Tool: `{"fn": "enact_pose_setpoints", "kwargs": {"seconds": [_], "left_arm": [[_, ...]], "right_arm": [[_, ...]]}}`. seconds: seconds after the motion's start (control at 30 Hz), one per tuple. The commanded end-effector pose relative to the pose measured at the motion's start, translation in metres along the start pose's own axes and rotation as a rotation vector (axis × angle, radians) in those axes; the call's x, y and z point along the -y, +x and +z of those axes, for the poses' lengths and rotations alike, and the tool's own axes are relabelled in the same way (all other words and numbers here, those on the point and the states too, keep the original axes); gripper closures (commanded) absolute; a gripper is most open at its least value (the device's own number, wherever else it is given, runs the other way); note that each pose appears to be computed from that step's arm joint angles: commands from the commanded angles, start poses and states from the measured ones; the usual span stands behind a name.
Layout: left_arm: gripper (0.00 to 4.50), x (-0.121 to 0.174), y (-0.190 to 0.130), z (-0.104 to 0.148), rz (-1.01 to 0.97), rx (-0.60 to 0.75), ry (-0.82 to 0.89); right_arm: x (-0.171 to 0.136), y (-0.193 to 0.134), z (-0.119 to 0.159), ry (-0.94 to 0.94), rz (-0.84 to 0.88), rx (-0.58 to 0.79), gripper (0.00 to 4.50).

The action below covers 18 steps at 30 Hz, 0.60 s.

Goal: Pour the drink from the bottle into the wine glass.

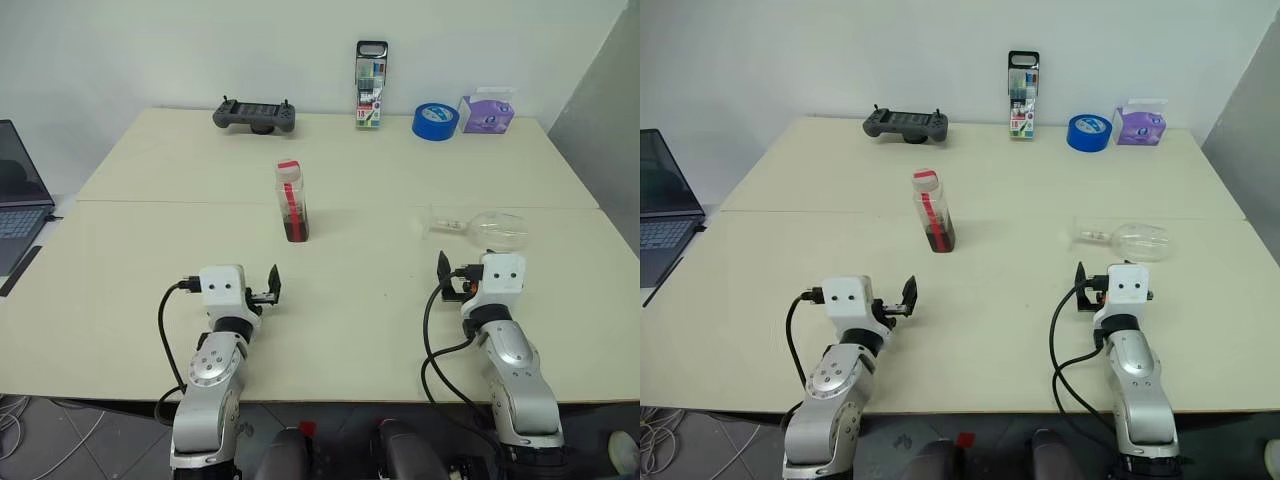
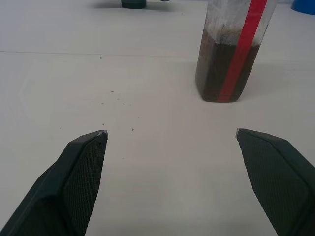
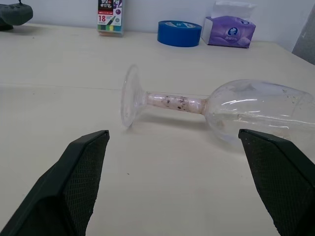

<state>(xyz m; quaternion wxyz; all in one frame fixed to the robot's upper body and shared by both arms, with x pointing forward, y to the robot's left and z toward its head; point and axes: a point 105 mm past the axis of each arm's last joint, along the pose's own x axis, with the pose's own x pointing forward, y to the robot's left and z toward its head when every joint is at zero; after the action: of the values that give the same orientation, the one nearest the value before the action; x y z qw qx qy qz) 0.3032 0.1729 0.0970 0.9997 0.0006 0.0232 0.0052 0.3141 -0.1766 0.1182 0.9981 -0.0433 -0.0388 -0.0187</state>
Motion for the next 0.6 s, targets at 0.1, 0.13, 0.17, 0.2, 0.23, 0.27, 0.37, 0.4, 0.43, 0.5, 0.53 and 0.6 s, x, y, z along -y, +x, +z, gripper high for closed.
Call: {"fn": "enact_pose_setpoints", "kwargs": {"seconds": [0.1,0.13,0.17,0.2,0.23,0.27,0.37,0.4,0.43,0.5,0.53,0.6], "left_arm": [[0.05,0.005,-0.001,0.020,-0.023,0.077,-0.005],[0.05,0.004,0.000,0.023,-0.015,0.088,-0.002],[0.05,0.004,0.001,0.025,-0.007,0.094,-0.011],[0.05,0.003,0.002,0.027,-0.002,0.098,-0.019],[0.05,0.006,0.006,0.033,-0.003,0.112,-0.022],[0.05,0.010,0.010,0.042,-0.012,0.131,-0.018],[0.05,0.017,0.021,0.060,-0.006,0.163,-0.009],[0.05,0.019,0.024,0.064,-0.001,0.159,-0.006],[0.05,0.023,0.028,0.068,-0.011,0.157,-0.006],[0.05,0.031,0.036,0.076,-0.023,0.154,-0.004],[0.05,0.034,0.040,0.080,-0.022,0.154,-0.008],[0.05,0.036,0.047,0.087,0.006,0.155,-0.001]], "right_arm": [[-0.001,-0.004,0.016,-0.001,0.005,0.057,0.00],[-0.001,-0.003,0.016,-0.001,0.005,0.058,0.00],[-0.001,-0.003,0.017,-0.002,0.006,0.060,0.00],[-0.002,-0.003,0.017,-0.003,0.007,0.062,0.00],[-0.006,-0.002,0.022,-0.014,0.039,0.078,0.00],[-0.016,0.000,0.030,-0.025,0.109,0.103,0.00],[-0.045,0.001,0.049,-0.010,0.325,0.147,0.00],[-0.052,0.002,0.053,-0.004,0.386,0.144,0.00],[-0.059,0.003,0.056,-0.012,0.445,0.143,0.00],[-0.066,0.006,0.064,-0.029,0.519,0.147,0.00],[-0.069,0.008,0.068,-0.029,0.544,0.149,0.00],[-0.074,0.012,0.075,-0.026,0.580,0.157,0.00]]}}
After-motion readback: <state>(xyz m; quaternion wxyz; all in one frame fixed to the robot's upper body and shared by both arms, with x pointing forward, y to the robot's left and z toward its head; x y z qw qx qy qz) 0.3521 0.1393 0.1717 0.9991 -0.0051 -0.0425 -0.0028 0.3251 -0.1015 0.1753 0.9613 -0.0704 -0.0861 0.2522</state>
